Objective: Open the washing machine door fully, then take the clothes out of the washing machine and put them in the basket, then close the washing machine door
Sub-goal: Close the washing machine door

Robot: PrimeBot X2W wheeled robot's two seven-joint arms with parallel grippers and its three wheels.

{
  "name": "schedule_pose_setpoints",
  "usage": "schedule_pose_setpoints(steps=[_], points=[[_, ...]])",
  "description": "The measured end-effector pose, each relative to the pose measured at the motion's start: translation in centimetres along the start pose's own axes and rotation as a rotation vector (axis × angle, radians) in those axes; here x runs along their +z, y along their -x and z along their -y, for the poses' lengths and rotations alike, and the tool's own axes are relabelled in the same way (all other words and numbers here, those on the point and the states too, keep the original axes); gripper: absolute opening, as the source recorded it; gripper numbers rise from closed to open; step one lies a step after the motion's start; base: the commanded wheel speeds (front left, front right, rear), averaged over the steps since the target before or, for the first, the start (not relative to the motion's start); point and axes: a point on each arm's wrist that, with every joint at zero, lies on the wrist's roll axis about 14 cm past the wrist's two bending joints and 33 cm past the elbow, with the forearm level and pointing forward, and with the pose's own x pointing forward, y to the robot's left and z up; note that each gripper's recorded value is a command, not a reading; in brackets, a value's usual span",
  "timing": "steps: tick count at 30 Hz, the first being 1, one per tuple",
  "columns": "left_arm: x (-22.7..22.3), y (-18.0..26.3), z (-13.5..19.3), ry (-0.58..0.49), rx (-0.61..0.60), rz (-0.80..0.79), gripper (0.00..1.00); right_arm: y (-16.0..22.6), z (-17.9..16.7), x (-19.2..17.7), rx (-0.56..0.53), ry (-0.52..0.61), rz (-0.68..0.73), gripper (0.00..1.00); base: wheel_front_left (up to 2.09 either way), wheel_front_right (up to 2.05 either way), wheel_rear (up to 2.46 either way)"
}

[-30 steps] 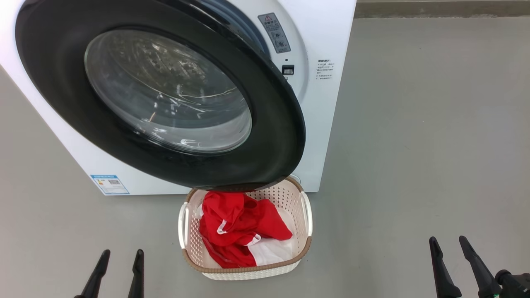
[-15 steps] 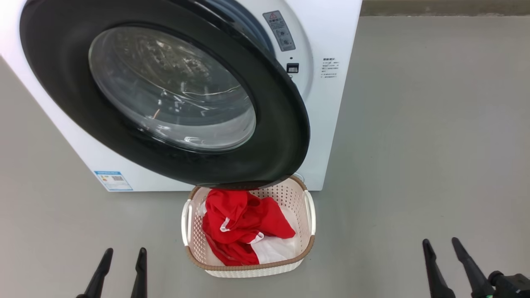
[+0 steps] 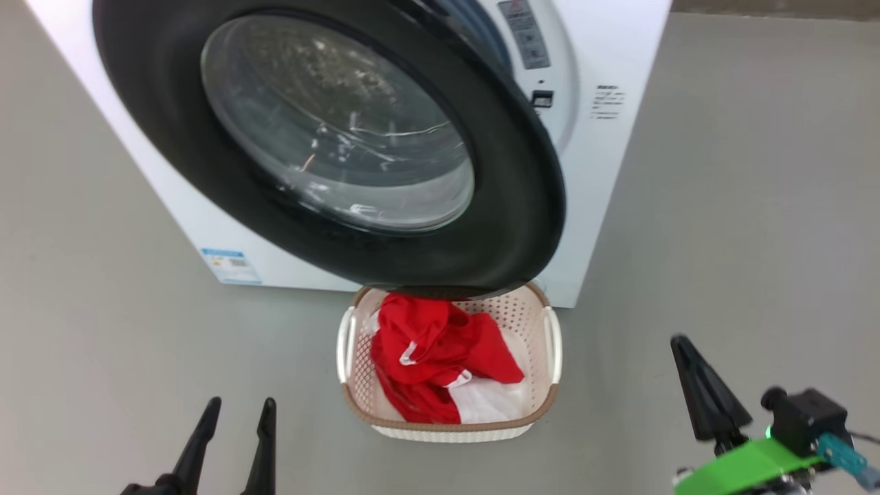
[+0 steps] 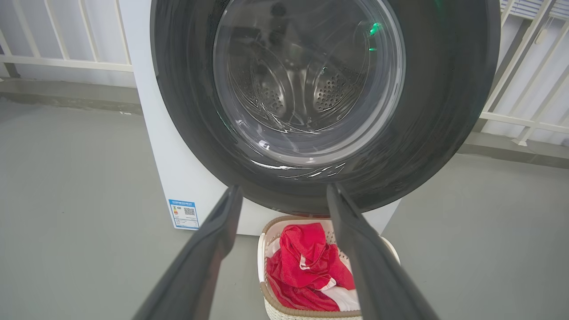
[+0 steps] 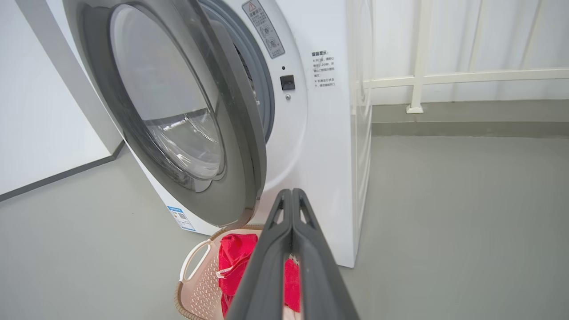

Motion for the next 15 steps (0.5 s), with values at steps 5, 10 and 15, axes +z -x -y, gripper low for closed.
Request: schedule_pose_setpoints(steps=[5,10,15], points=[[0.0,0.1,-0.6,0.014,0.027,0.000,1.00,-3.4,-2.9,0.9,0.101,0.002,0.027,0.00,0.00,0.00,0.00],[0.0,0.2,-0.9,0.028,0.040,-0.002,1.00,-5.4,-4.6,1.1,0.169,0.014,0.032,0.00,0.00,0.00,0.00],[0.0,0.0,-1.2,0.038,0.057,-0.003,1.00,-7.9,-6.6,1.3,0.238,0.018,0.045,0.00,0.00,0.00,0.00]])
